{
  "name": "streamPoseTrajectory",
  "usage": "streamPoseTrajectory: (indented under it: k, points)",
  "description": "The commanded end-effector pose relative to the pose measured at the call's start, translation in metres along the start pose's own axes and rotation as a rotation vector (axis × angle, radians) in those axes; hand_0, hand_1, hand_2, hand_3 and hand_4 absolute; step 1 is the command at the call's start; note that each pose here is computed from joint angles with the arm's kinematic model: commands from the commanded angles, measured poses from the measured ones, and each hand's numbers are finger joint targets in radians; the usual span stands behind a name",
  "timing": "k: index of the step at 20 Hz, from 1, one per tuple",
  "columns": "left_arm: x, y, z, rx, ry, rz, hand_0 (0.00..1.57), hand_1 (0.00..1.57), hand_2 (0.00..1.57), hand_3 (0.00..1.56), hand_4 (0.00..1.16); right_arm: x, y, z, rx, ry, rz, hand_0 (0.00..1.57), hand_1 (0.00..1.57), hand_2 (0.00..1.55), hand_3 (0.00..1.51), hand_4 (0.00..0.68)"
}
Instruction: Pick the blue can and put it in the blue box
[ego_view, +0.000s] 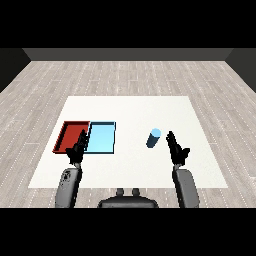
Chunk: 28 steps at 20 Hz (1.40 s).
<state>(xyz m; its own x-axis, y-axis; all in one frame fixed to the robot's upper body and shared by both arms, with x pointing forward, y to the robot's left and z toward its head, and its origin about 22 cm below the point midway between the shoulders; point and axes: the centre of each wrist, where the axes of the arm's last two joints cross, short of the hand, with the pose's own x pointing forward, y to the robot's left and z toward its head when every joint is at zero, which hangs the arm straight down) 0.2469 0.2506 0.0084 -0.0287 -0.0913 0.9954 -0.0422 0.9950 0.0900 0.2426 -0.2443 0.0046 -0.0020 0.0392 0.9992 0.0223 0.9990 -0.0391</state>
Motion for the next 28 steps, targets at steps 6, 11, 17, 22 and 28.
streamPoseTrajectory:
  k: [6,11,17,22,28]
  points:
    - [-0.023,0.006,0.0102,-0.06,0.051,-0.006,0.0,0.0,0.0,0.0,0.0,0.016,-0.073,-0.052,-0.003,-0.029,0.081,0.0,0.0,0.0,0.0,0.0]
    - [0.004,0.005,0.0075,-0.022,-0.402,0.168,0.0,0.0,0.0,0.0,0.0,0.02,-0.075,-0.055,0.111,-0.317,-0.161,0.0,0.0,0.0,0.0,0.0]
    - [-0.003,0.012,0.0079,-0.05,-0.413,0.198,0.0,0.0,0.0,0.0,0.0,0.013,-0.096,-0.067,0.128,-0.323,-0.157,0.0,0.0,0.0,0.0,0.0]
    - [-0.016,-0.015,-0.0086,-0.037,-0.407,0.198,0.0,0.0,0.0,0.0,0.0,0.007,-0.087,-0.061,0.127,-0.312,-0.171,0.0,0.0,0.0,0.0,0.0]
    - [0.014,-0.007,-0.0029,-0.025,-0.394,0.199,0.0,0.0,0.0,0.0,0.0,0.002,-0.093,-0.075,0.134,-0.263,-0.193,0.0,0.0,0.0,0.0,0.0]
